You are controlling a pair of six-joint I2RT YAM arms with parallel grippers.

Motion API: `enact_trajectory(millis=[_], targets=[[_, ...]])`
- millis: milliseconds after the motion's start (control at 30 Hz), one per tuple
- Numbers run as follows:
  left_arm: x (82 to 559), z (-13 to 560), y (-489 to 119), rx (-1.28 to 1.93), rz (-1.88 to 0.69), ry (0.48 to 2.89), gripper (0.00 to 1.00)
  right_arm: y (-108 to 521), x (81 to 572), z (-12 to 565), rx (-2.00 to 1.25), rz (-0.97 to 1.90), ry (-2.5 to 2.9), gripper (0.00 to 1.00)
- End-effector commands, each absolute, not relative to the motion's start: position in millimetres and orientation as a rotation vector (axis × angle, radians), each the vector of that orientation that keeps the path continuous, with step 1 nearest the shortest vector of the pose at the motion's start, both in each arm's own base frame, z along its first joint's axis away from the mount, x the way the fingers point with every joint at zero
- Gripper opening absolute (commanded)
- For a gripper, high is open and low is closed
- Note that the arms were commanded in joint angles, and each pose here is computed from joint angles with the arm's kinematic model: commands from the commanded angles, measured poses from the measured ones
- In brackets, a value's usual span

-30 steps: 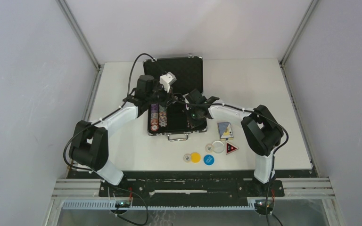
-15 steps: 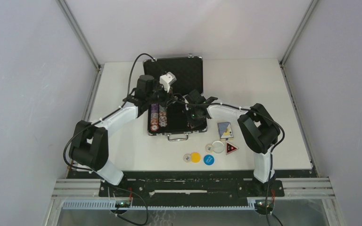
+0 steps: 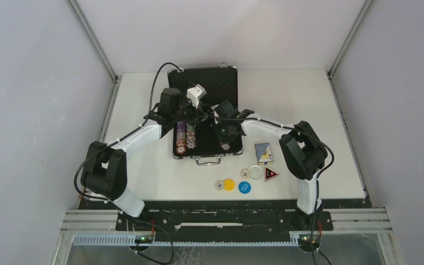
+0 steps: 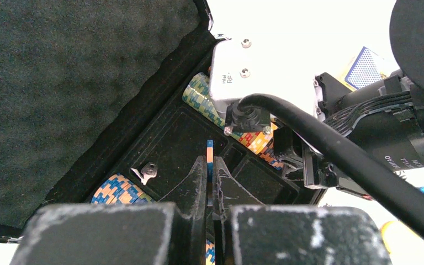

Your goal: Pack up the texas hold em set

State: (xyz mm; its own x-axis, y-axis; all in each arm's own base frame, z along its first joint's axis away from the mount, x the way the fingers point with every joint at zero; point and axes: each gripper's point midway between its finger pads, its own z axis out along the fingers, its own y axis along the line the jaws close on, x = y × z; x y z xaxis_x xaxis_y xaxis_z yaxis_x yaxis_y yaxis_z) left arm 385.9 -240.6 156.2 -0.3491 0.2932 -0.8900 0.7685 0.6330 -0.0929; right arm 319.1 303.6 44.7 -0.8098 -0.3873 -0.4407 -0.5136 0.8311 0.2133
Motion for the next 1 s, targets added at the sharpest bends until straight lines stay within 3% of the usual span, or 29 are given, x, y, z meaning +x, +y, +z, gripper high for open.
enact_trajectory(millis=[0,333,500,733,967], targets=[[389,167,-242,0.825,-0.648,1.886,0.0,310,338,79,-0.654,0.442,2.496,0.0],[364,160,-263,0.95,-0.658,1.853,0.0,276,344,120,-0.434,0.413,2.381,0.0],[322,151,-300,1.089,-0.87,1.803,0.0,223,358,133,-0.17,0.377,2.33,0.0],[279,146,-319,1.324,-1.027,1.649,0.0,182,357,142,-0.073,0.309,2.296,0.0],[284,120,-318,1.446,-0.966,1.712,0.0,176,343,125,-0.072,0.305,2.327,0.0]])
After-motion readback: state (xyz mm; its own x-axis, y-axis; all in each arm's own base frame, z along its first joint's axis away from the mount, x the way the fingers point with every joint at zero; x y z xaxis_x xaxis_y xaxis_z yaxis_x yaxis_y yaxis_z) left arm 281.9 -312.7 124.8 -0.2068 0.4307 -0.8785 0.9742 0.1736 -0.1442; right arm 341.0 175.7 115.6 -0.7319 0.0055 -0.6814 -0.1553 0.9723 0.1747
